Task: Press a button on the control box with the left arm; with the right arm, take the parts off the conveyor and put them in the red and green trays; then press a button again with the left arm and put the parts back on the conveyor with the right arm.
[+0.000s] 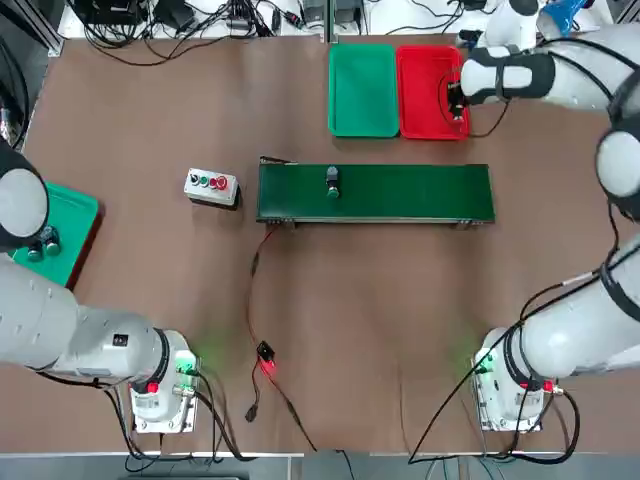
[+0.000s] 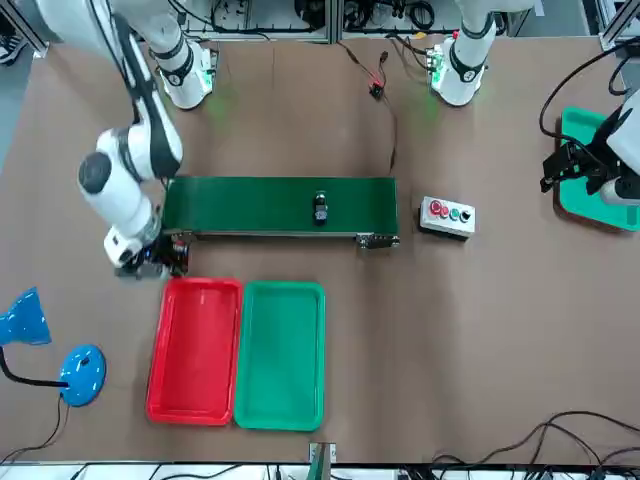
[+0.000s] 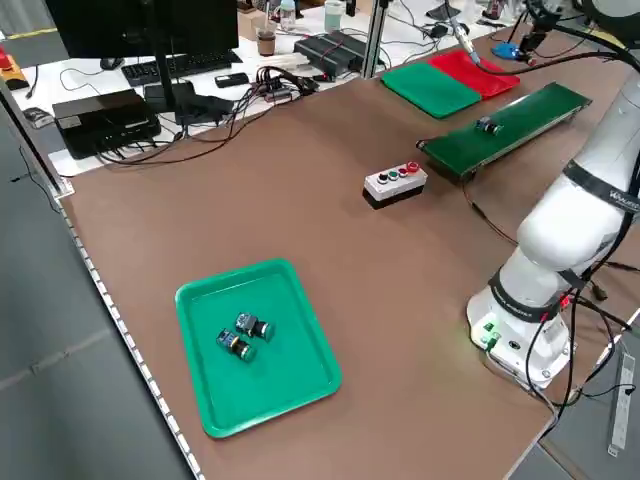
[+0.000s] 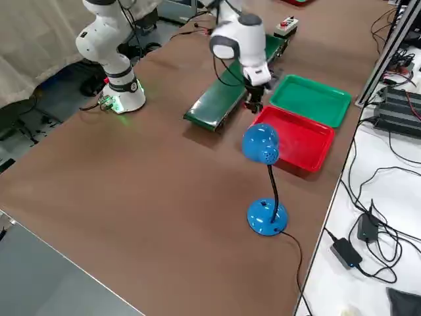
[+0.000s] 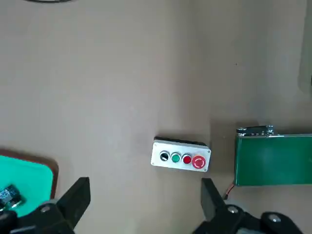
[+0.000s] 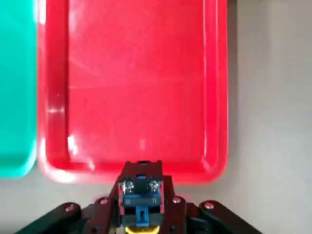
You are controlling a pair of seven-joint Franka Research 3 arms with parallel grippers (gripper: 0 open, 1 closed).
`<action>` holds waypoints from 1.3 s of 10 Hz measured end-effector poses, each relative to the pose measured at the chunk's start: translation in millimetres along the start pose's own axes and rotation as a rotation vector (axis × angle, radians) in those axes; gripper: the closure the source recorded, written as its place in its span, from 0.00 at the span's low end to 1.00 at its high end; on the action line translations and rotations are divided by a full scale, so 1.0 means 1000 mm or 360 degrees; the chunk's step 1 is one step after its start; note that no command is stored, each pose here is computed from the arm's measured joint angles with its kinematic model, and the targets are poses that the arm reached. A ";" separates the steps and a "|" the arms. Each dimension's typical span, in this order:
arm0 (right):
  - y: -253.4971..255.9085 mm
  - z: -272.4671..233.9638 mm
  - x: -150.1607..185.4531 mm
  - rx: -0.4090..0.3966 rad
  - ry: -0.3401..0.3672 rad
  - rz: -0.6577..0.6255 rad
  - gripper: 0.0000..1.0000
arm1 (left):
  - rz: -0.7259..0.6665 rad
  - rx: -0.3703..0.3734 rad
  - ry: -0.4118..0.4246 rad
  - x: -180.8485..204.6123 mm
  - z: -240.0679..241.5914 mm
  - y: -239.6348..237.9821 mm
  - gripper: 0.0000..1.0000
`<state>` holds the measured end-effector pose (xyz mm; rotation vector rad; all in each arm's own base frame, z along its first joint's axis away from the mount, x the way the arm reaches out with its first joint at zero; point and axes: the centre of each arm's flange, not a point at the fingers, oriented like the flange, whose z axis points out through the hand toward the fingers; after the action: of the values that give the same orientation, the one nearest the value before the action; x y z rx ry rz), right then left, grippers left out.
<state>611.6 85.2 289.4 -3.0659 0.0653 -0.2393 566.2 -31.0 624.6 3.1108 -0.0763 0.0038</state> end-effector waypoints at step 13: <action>0.028 0.111 0.066 -0.0007 -0.0011 -0.0102 0.67 | 0.0004 0.0000 0.0002 0.000 0.000 0.001 0.00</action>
<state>692.6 61.1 188.0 -3.0759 -0.0330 -0.2319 566.6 -32.4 625.1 3.1107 -0.0802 0.0060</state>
